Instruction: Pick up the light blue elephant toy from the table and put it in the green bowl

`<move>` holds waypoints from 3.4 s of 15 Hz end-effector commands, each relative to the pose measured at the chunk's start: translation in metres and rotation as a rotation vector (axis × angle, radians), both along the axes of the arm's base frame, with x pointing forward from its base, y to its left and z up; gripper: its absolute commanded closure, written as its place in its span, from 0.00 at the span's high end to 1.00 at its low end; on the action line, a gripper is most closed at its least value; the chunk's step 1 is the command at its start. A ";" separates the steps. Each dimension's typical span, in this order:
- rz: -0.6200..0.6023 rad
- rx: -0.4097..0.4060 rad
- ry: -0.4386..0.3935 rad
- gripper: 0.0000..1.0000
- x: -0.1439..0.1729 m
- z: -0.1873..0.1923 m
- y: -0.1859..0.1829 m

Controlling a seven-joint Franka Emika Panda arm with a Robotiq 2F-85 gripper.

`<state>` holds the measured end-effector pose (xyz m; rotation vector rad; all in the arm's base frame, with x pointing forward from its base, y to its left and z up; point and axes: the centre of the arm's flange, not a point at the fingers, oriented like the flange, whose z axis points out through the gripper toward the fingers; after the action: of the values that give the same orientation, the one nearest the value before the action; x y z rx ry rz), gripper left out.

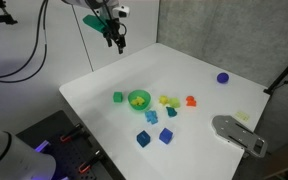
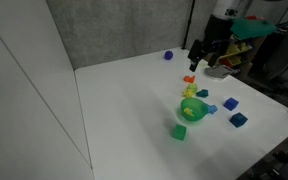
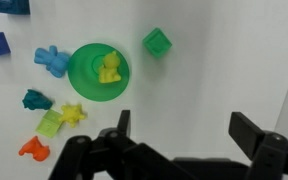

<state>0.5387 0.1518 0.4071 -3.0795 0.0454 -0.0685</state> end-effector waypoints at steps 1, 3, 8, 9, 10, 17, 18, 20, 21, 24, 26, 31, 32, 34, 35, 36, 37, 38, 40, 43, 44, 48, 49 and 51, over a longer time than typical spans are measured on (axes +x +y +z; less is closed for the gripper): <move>-0.071 -0.044 0.053 1.00 0.043 -0.013 -0.008; -0.111 -0.068 0.081 1.00 0.059 -0.027 -0.021; -0.205 -0.115 0.134 1.00 0.088 -0.070 -0.062; -0.223 -0.121 0.142 1.00 0.093 -0.080 -0.072; -0.240 -0.124 0.153 1.00 0.097 -0.089 -0.080; -0.417 -0.148 0.233 1.00 0.112 -0.155 -0.150; -0.444 -0.152 0.237 1.00 0.113 -0.161 -0.159; -0.510 -0.152 0.242 1.00 0.112 -0.174 -0.177; -0.542 -0.149 0.237 1.00 0.110 -0.180 -0.185; -0.638 -0.096 0.215 1.00 0.105 -0.193 -0.203; -0.699 -0.051 0.187 1.00 0.105 -0.198 -0.211; -0.698 -0.030 0.173 1.00 0.108 -0.198 -0.213; -0.700 -0.028 0.172 1.00 0.108 -0.198 -0.212; -0.719 -0.034 0.165 1.00 0.109 -0.201 -0.215; -0.732 -0.035 0.177 1.00 0.108 -0.206 -0.219; -0.739 -0.041 0.180 1.00 0.107 -0.210 -0.222; -0.749 -0.047 0.180 1.00 0.104 -0.215 -0.226; -0.755 -0.040 0.175 1.00 0.102 -0.220 -0.230; -0.766 -0.039 0.160 1.00 0.099 -0.234 -0.236; -0.778 -0.026 0.158 1.00 0.095 -0.259 -0.241; -0.786 -0.024 0.170 1.00 0.092 -0.268 -0.241; -0.819 -0.047 0.214 1.00 0.079 -0.299 -0.244; -0.822 -0.053 0.223 1.00 0.076 -0.305 -0.244; -0.821 -0.065 0.228 1.00 0.069 -0.317 -0.246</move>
<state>0.6153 -0.0910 0.1001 -2.8941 1.2636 0.2549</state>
